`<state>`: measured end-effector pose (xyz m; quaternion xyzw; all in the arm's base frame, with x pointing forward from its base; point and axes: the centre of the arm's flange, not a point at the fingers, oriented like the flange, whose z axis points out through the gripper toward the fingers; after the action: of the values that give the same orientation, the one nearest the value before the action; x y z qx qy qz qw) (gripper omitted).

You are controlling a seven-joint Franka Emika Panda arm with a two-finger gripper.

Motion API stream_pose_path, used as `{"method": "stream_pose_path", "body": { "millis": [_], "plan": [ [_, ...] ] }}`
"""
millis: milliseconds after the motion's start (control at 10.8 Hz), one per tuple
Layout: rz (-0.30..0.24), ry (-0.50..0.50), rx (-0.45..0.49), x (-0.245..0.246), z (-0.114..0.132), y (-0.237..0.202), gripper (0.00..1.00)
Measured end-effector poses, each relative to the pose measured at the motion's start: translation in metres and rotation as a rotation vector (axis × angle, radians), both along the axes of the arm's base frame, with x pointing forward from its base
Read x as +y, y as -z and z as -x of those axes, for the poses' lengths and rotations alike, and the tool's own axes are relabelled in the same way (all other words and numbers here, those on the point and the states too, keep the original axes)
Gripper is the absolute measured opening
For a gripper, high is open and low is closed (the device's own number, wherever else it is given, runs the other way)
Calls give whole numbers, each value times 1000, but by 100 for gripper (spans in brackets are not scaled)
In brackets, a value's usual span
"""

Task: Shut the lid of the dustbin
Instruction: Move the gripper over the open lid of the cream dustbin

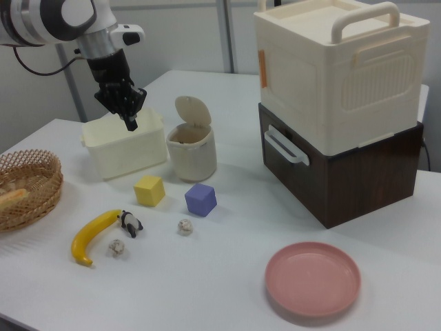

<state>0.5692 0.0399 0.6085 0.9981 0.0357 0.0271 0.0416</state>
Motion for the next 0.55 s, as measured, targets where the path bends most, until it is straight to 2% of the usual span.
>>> {"method": "stream_pose_path", "body": {
  "millis": [277,555],
  "plan": [
    [-30,-9,-108,4,-17,-3,1],
    [-44,-16,-200,8,-48,2,1]
  ]
}}
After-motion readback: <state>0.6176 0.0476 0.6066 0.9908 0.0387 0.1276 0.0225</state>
